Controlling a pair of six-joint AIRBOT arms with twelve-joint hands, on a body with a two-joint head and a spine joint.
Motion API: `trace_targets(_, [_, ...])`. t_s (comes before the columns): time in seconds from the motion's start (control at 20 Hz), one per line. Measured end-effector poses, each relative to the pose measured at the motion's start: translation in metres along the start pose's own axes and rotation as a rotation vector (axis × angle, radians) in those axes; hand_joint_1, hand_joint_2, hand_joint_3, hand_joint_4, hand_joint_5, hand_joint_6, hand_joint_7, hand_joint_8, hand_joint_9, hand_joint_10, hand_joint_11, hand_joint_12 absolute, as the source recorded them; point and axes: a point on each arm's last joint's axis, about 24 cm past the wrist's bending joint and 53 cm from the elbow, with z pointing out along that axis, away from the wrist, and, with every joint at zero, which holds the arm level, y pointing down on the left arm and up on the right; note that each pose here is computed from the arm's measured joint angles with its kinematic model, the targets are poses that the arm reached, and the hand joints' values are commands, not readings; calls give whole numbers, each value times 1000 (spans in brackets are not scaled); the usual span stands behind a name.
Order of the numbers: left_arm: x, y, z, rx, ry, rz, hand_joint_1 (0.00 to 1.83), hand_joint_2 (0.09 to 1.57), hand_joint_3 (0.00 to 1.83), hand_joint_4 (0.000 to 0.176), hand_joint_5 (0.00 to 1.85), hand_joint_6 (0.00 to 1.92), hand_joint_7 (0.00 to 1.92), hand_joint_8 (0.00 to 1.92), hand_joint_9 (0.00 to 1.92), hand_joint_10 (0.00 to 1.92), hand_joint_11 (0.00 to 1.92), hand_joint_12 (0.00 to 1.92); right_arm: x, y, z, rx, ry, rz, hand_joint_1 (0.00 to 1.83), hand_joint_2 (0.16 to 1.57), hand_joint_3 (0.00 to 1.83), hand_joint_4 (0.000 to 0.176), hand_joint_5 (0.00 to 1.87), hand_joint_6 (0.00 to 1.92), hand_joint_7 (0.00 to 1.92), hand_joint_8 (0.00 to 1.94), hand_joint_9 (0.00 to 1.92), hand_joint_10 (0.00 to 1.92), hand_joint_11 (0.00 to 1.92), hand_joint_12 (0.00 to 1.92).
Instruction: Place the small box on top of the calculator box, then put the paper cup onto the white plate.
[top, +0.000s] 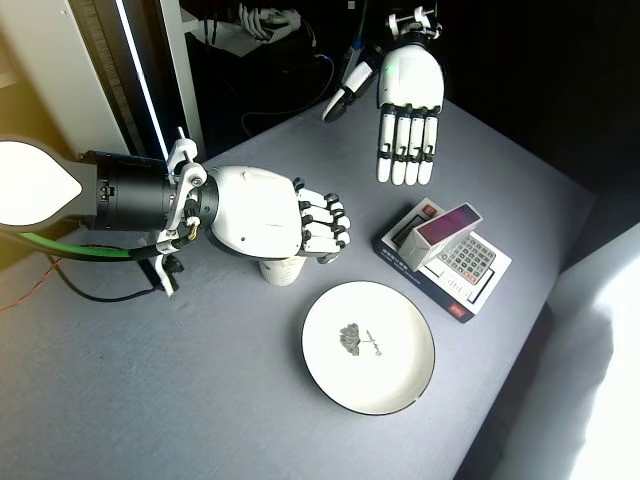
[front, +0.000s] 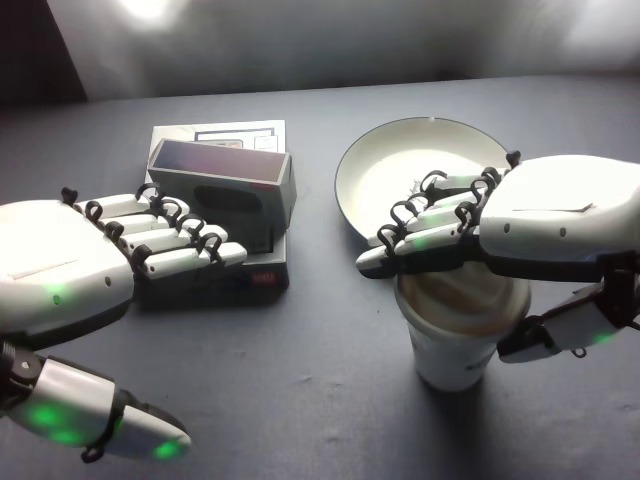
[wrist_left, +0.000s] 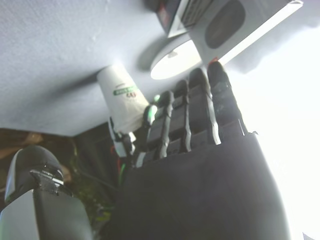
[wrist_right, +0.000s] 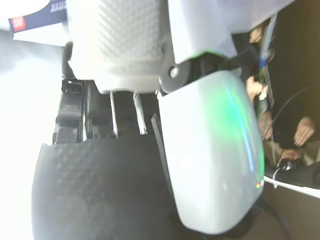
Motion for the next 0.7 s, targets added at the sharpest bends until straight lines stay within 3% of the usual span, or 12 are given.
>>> trace_targets(0.05, [0, 0, 0, 0, 0, 0, 170, 935, 5, 0, 80, 2, 107, 5, 106, 3, 0, 233, 1, 0, 0, -2, 2, 2, 1752, 1101, 4, 0, 720, 82, 763, 56, 733, 144, 481, 1545])
trace_targets(0.1, [0, 0, 0, 0, 0, 0, 185, 946, 4, 0, 101, 4, 131, 5, 133, 6, 0, 291, 2, 0, 0, -2, 4, 5, 1542, 1095, 1, 0, 907, 799, 1067, 466, 840, 869, 758, 1534])
trace_targets(0.15, [0, 0, 0, 0, 0, 0, 213, 960, 5, 0, 100, 1, 136, 3, 135, 3, 0, 285, 3, 0, 0, -1, 6, 7, 1390, 1079, 0, 0, 996, 948, 1146, 657, 921, 1104, 863, 1234])
trace_targets(0.25, [0, 0, 0, 1, -1, 0, 241, 975, 4, 0, 91, 1, 137, 2, 138, 2, 0, 305, 2, 0, 0, -4, 4, 6, 1387, 1070, 0, 0, 972, 917, 1092, 710, 1056, 1047, 960, 1251])
trace_targets(0.35, [0, 0, 0, 0, 0, 0, 236, 983, 3, 0, 98, 3, 142, 2, 148, 3, 0, 338, 2, 1, 0, -9, 4, 6, 1383, 1088, 0, 0, 943, 992, 1068, 741, 997, 1118, 949, 1203])
trace_targets(0.45, [-1, 0, 0, 1, -2, 1, 208, 992, 2, 0, 91, 1, 140, 3, 146, 2, 0, 327, 2, 2, 0, -12, 4, 6, 1387, 1078, 0, 0, 956, 924, 1091, 718, 1026, 1100, 978, 1196])
trace_targets(0.6, [-1, -1, 0, 1, -4, 0, 221, 990, 0, 0, 84, 1, 141, 2, 136, 0, 0, 283, 0, 4, 0, -19, -4, 23, 1378, 1106, 1, 0, 904, 1058, 1066, 787, 916, 1191, 914, 1199])
trace_targets(0.65, [-2, -1, 0, 2, -5, 0, 209, 987, 0, 0, 96, 3, 150, 3, 149, 3, 0, 329, -1, 5, 0, -27, -10, 36, 1467, 1097, 0, 0, 903, 1009, 1065, 732, 905, 1096, 909, 1423])
trace_targets(0.7, [-2, -1, 0, 3, -6, 0, 169, 1000, 3, 0, 84, 1, 140, 2, 134, 2, 0, 279, -3, 6, 0, -32, -17, 48, 1396, 1100, 1, 0, 922, 1049, 1084, 739, 902, 1159, 887, 1270])
